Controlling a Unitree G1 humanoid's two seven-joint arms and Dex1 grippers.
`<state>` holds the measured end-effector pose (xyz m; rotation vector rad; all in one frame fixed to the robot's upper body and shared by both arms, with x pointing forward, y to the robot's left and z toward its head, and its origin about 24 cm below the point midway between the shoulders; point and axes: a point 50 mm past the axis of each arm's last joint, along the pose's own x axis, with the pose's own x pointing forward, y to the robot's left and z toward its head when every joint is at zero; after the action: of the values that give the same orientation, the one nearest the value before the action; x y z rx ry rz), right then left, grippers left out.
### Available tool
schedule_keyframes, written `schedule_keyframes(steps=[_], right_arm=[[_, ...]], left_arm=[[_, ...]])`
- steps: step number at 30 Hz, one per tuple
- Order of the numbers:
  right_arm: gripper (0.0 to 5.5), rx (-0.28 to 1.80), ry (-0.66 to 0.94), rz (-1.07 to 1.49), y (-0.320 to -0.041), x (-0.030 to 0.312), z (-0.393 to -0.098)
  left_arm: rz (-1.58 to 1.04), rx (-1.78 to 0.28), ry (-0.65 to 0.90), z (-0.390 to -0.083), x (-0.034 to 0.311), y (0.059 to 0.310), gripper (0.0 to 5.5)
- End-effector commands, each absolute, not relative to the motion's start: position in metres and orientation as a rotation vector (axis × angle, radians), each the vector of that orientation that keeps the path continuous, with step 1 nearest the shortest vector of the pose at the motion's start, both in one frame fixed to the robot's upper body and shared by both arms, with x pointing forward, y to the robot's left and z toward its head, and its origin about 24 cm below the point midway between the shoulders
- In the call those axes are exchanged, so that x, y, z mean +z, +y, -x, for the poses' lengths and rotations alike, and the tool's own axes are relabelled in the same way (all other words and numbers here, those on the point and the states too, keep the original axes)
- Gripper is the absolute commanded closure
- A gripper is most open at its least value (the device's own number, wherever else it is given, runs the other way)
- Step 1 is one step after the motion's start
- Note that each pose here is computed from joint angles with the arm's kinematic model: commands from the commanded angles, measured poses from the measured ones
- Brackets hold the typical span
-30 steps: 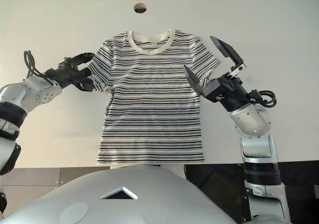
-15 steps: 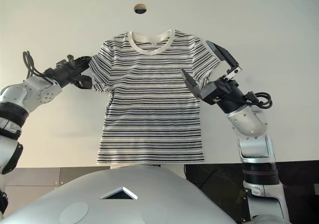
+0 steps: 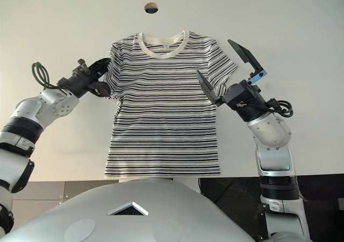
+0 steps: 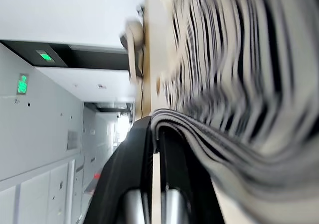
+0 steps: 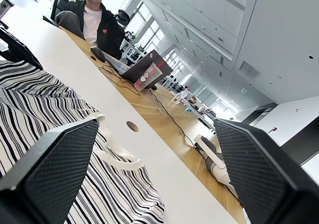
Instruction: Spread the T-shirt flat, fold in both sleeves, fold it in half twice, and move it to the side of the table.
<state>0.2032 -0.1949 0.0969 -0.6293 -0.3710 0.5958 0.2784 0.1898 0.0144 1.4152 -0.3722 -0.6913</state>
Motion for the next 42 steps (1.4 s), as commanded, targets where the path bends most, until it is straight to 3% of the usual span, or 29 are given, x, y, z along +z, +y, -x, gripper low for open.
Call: schedule_keyframes(steps=[1,12,21,28,33,42], right_arm=[[1.27,0.595,-0.367,0.617,-0.196,0.096,-0.203],[1.27,0.585,-0.339,0.616,-0.194,0.084,-0.205],[1.27,0.534,-0.316,0.662,-0.200,0.078,-0.215],[1.27,0.216,-0.315,1.093,-0.242,0.091,-0.270],[1.27,0.146,-0.067,1.493,-0.289,0.084,-0.321],[1.27,0.526,0.202,1.679,-0.292,0.024,-0.311]], left_arm=[[-1.390,-0.634,-0.435,-0.286,0.025,0.181,5.39],[-1.410,-0.673,-0.501,-0.303,0.026,0.142,5.39],[-1.358,-0.644,-0.492,-0.307,0.030,0.135,3.93],[-1.107,-0.503,-0.596,-0.302,0.067,0.132,2.88],[-0.825,-0.313,-0.655,-0.294,0.105,0.145,2.82],[-0.890,-0.280,-0.588,-0.286,0.092,0.157,2.82]])
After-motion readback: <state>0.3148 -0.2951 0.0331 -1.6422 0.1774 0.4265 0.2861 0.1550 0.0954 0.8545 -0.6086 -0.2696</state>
